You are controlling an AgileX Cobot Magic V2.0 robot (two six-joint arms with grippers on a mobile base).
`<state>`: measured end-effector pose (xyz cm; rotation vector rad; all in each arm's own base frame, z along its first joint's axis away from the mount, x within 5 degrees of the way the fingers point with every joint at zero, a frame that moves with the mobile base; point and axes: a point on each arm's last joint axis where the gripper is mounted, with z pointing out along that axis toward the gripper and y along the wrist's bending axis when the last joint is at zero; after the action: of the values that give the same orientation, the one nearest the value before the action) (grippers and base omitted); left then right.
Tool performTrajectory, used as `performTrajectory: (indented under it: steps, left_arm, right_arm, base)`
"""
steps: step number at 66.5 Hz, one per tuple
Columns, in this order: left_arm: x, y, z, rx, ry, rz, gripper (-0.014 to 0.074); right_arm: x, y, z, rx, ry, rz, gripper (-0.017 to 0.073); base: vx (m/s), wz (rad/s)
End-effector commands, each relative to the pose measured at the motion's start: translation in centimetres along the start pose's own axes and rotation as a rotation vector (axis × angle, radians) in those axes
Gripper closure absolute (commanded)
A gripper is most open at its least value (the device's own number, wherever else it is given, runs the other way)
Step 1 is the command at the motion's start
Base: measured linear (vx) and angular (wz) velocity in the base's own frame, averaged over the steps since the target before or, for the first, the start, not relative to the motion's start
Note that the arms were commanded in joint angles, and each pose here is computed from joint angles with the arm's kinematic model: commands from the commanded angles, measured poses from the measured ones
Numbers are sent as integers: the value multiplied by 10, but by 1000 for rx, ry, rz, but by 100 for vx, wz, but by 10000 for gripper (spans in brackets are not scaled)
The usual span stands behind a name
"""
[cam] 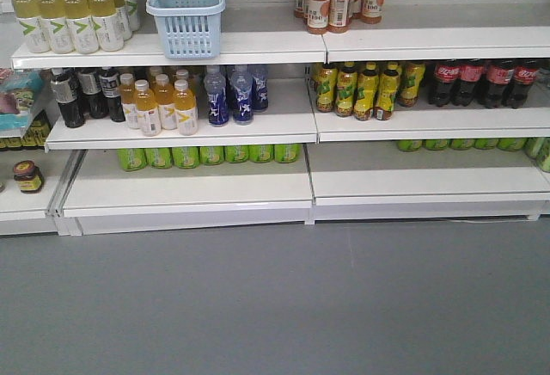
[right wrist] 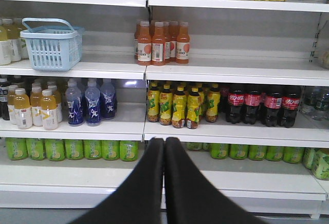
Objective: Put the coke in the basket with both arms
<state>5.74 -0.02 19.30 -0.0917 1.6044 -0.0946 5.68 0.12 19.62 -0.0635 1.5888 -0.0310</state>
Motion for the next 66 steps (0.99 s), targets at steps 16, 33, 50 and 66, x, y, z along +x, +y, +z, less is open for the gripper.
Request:
performTrajectory:
  steps: [16, 33, 50, 66]
  left_arm:
    - [-19, -3, -4, 20, -133, -3, 600]
    - [-19, -3, -4, 20, -133, -3, 600]
    - [-19, -3, -4, 20, -133, -3, 600]
    - [-19, -3, -4, 20, -133, -3, 600]
  right_arm:
    - [-5, -1, -1, 11, -76, -6, 569]
    - [-5, -1, -1, 11, -76, -6, 569]
    - [-5, -1, -1, 11, -76, -6, 569]
    - [-5, -1, -1, 11, -76, -6, 569]
  base:
    - [13, 0]
    - [12, 0]
    - [11, 2]
    - [10, 3]
